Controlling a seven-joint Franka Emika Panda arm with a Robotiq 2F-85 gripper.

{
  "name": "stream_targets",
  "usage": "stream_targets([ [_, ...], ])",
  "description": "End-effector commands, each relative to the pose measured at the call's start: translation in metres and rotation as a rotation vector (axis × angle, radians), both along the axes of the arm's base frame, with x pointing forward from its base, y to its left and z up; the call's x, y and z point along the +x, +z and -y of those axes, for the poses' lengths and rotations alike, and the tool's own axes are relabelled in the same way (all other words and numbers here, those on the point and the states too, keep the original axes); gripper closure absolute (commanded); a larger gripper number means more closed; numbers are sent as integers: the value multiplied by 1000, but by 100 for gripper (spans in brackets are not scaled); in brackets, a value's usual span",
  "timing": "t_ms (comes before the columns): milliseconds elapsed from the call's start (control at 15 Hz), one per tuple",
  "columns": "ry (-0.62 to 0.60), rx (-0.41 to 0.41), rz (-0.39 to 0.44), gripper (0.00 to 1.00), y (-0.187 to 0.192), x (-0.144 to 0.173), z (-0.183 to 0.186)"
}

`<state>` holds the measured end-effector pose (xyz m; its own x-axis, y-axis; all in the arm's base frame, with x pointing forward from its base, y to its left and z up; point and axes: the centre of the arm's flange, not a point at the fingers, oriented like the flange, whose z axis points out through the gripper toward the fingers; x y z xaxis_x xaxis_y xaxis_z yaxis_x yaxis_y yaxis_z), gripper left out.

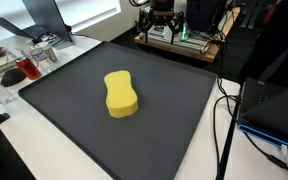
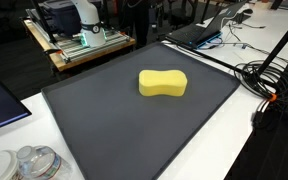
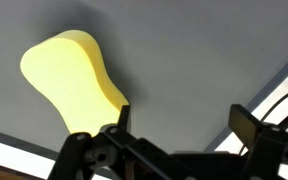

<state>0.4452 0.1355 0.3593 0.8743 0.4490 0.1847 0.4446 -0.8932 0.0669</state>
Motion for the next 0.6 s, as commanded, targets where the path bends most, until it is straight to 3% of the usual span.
stream_targets([
  [0,-63,-84,-38,0,22,22,-53],
  [533,-229,-245,-76,0,38,71,-147],
])
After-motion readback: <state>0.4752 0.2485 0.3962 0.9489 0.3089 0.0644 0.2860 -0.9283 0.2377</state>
